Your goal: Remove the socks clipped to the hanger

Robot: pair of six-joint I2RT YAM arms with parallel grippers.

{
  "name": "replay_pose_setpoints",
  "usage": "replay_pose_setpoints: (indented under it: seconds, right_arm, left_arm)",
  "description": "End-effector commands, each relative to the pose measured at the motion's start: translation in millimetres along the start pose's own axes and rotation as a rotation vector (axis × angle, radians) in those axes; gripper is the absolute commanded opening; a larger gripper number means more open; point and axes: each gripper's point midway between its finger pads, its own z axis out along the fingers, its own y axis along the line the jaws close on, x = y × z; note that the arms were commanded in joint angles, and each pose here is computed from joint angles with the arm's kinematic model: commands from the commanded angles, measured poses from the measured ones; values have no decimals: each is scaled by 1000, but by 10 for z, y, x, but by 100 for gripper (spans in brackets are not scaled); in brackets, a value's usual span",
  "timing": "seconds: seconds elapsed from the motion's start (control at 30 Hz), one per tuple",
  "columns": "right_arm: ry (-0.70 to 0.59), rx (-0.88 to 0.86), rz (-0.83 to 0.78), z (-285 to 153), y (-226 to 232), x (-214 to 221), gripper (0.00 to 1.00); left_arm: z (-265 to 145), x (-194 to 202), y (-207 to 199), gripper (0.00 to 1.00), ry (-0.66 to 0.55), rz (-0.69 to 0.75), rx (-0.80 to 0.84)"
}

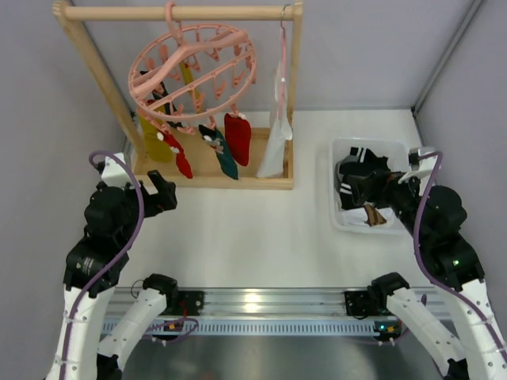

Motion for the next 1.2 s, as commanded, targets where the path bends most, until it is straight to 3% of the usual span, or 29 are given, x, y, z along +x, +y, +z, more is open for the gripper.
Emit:
replay_pose_setpoints:
  seconds: [0.0,0.17,0.2,0.37,0.4,0.47,0.53,0.6,0.63,0.67,0.73,0.9,1.17]
  right_arm:
    - [-38,-30,23,32,72,-78,99]
    - [-65,-113,72,181,209,-17,99]
    - [-125,-170,61,189,310,-148,99]
    - [-85,-545,142,335,961,-87,99]
    - [-22,-569,166,508,1025,37,100]
    - [-2,-585,131,633,1242,35,98]
    - [8,-479,45,932,1314,101,97]
    - [35,-548,17,984,1690,250,91]
    - [26,-551,20,1028,1741,262,85]
    - [-24,-571,30,1064,1823,171,71]
    - [-24,-552,48,1231,1857,274,61]
    - [-73,-553,47,1637,2001,377,61]
    - [-130,-563,13,2037,2103,577,60]
  left_arm:
    - [11,19,11,99,0,-16,-9]
    - [9,6,19,98,-9,-55,-21]
    - [12,9,22,99,-9,-60,-24]
    - [18,34,13,99,-4,-104,-28]
    - [22,33,18,98,-6,-112,-32]
    - [19,28,24,99,-10,-124,-37]
    - [18,34,21,98,-7,-114,-33]
    - [19,47,4,98,-1,-109,-22]
    - [24,59,-6,98,5,-105,-16]
    - [20,73,-47,98,12,-105,7]
    - [12,63,-91,98,15,-112,29]
    - [-38,58,-308,98,50,-105,146]
    - [-81,138,-312,98,53,-92,171]
